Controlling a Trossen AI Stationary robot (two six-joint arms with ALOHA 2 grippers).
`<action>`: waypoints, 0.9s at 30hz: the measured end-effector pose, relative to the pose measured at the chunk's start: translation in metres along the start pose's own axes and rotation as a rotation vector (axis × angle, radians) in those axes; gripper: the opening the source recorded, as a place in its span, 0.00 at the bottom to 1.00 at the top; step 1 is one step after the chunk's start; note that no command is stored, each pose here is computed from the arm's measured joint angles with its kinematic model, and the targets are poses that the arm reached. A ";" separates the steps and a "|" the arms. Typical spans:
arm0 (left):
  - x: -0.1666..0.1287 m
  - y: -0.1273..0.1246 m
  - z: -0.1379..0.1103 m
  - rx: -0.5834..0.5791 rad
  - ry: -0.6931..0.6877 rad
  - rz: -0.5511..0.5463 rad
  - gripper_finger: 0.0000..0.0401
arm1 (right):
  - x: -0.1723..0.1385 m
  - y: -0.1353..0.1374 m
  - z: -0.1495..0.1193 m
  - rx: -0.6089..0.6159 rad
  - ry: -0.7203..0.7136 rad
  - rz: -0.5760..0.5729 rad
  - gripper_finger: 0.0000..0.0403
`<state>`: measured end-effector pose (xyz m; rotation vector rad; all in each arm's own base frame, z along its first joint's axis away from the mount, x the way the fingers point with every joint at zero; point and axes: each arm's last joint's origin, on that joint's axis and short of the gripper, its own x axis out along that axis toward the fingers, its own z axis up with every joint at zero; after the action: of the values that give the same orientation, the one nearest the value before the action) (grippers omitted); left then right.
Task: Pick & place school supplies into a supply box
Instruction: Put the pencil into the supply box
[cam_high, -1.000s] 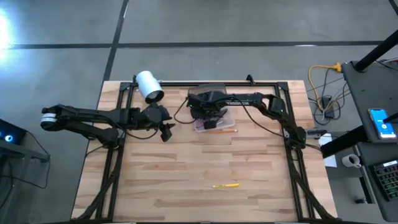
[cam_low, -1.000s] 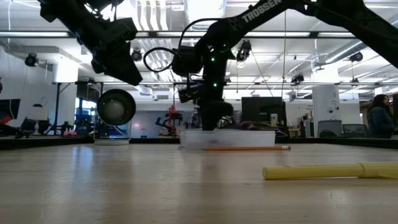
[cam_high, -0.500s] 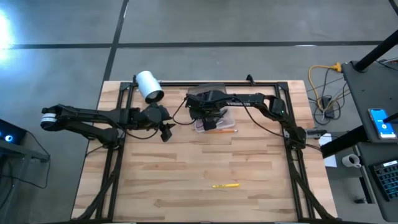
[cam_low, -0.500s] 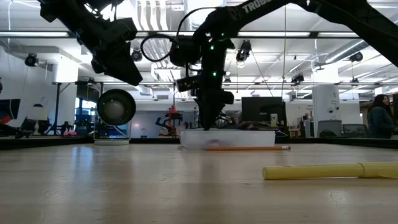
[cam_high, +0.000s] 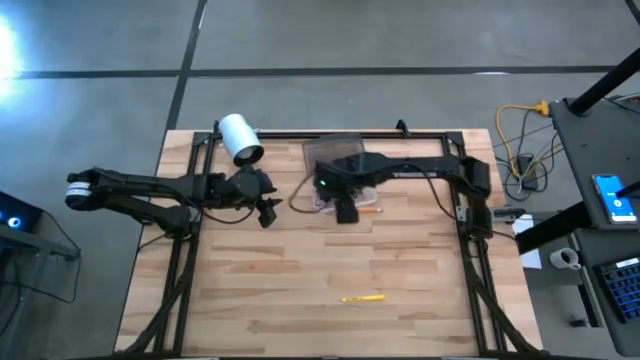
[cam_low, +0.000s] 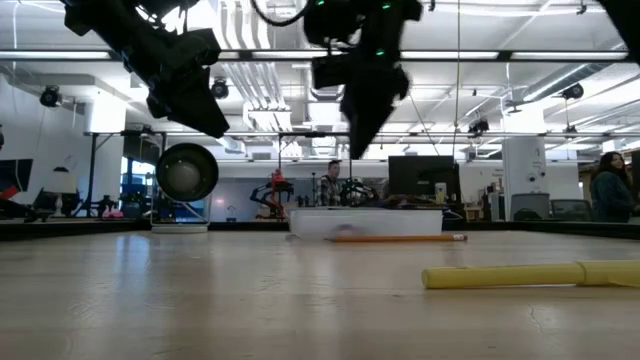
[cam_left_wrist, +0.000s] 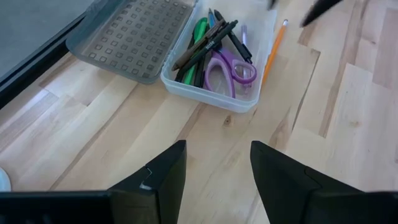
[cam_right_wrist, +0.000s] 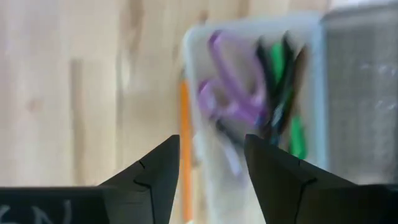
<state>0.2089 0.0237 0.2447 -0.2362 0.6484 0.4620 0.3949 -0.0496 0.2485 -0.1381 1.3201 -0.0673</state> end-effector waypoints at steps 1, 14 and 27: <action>0.000 0.000 0.000 0.000 0.000 0.000 0.41 | -0.001 0.007 -0.006 0.008 0.010 0.003 0.43; 0.000 0.000 0.000 0.024 0.001 -0.005 0.41 | 0.022 0.059 -0.066 0.215 0.050 0.027 0.39; 0.000 0.000 0.000 0.023 0.002 -0.008 0.41 | 0.061 0.050 -0.089 0.188 0.156 0.013 0.40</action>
<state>0.2089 0.0234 0.2447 -0.2171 0.6548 0.4464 0.3227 -0.0134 0.1615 0.0369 1.4629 -0.1938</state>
